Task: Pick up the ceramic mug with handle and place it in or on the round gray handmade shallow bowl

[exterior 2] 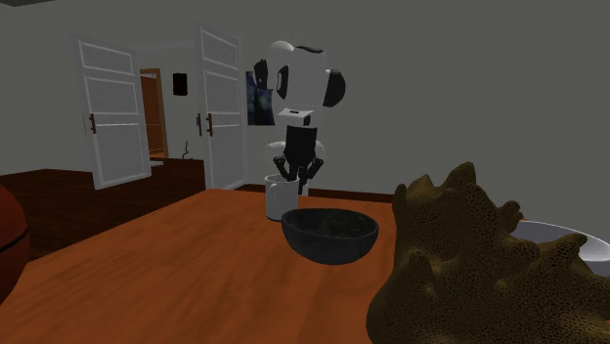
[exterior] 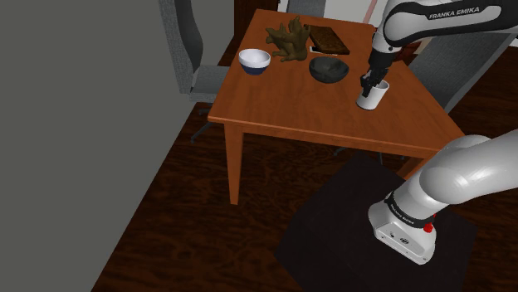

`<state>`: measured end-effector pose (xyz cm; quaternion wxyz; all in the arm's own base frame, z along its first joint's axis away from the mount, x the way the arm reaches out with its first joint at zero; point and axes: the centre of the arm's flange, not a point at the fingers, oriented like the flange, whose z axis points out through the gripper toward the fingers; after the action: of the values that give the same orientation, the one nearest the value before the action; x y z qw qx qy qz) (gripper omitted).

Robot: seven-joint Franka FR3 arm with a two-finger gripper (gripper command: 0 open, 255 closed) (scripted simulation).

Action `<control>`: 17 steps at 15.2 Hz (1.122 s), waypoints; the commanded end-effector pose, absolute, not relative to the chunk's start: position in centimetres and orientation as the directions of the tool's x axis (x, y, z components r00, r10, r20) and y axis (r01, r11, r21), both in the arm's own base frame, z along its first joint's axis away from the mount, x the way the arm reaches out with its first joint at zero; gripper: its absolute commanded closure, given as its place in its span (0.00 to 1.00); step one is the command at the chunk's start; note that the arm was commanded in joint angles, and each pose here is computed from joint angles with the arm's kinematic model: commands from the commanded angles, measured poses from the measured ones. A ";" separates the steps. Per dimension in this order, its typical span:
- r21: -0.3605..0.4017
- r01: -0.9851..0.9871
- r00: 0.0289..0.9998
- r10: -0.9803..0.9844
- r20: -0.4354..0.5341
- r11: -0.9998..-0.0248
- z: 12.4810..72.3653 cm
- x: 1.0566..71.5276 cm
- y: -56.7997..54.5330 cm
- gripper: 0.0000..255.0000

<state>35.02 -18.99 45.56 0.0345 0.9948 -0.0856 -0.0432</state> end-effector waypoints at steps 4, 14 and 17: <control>0.076 -0.167 0.982 -0.173 -0.080 -0.983 47.1 35.0 -19.0 1.00; 0.076 -0.167 0.982 -0.173 -0.080 -0.983 52.4 35.0 -19.0 1.00; 0.076 -0.167 0.982 -0.173 -0.080 -0.983 54.0 35.0 -19.0 1.00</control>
<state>35.05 -19.01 53.32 0.0345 0.9948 -0.0857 -0.0432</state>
